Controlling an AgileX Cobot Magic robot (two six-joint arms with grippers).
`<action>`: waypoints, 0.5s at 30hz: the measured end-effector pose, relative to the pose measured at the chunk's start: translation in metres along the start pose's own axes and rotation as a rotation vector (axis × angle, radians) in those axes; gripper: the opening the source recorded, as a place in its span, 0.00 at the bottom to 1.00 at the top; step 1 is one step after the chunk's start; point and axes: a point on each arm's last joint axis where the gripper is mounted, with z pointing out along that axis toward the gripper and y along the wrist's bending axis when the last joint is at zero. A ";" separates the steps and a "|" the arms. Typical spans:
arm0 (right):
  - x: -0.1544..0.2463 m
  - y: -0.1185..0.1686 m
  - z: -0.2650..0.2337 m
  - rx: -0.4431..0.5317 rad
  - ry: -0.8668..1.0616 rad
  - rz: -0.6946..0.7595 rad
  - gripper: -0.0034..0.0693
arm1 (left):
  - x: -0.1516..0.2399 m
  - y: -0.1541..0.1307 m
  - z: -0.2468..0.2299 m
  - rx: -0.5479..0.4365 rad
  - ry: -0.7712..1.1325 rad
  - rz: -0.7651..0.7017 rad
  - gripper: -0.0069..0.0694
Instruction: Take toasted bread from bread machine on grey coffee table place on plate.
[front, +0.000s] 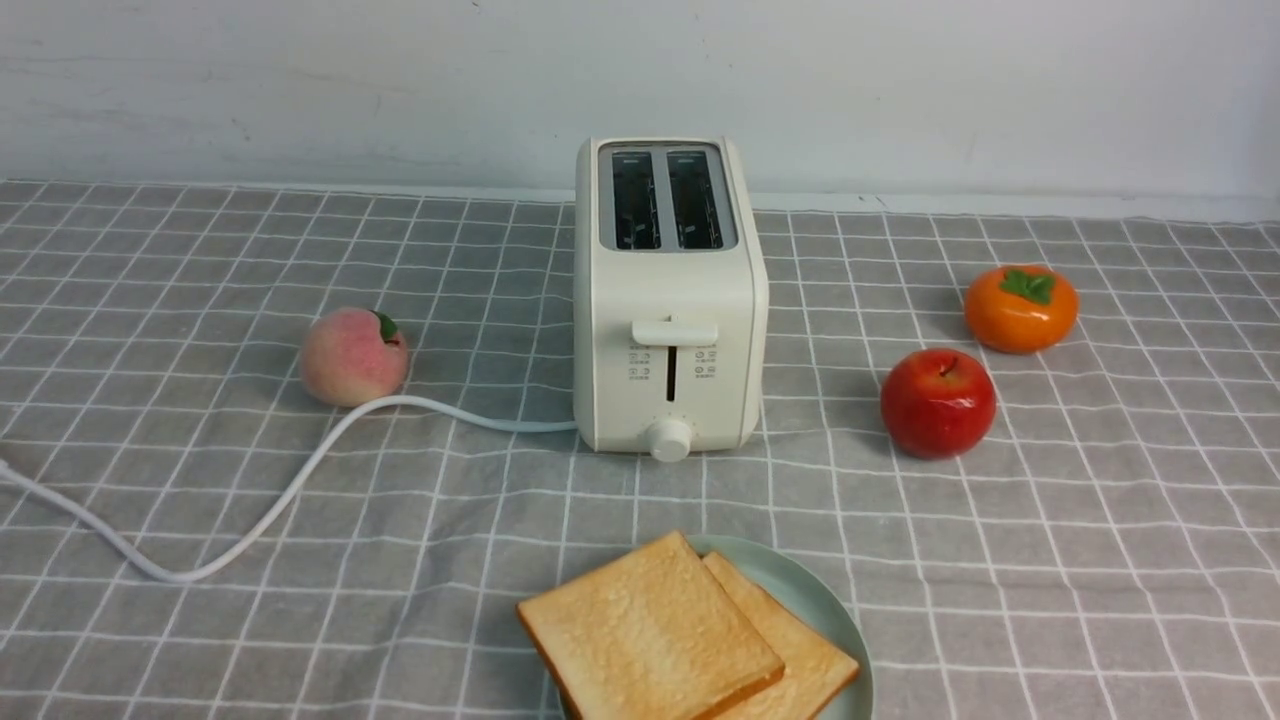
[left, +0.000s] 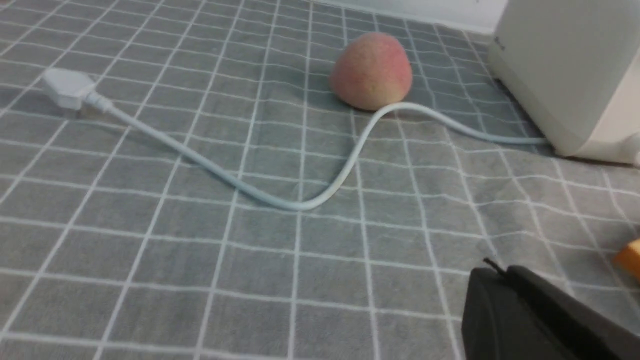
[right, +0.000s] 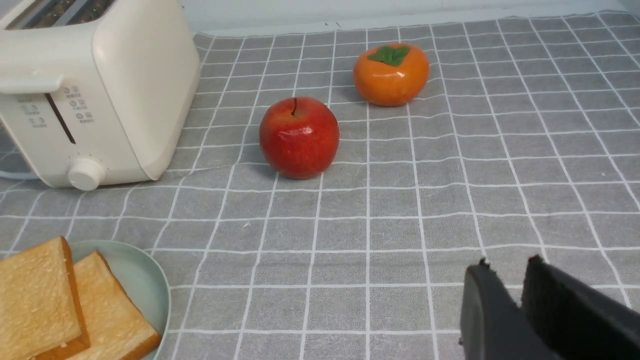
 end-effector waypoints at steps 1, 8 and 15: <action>0.000 0.000 0.000 0.000 -0.001 0.000 0.21 | 0.007 0.002 0.002 -0.013 0.009 -0.004 0.07; 0.000 0.000 -0.001 -0.001 -0.004 0.001 0.22 | 0.013 0.004 0.003 -0.029 0.060 -0.010 0.07; 0.000 0.000 -0.001 -0.001 -0.004 0.001 0.23 | 0.014 0.004 0.003 -0.030 0.065 -0.010 0.08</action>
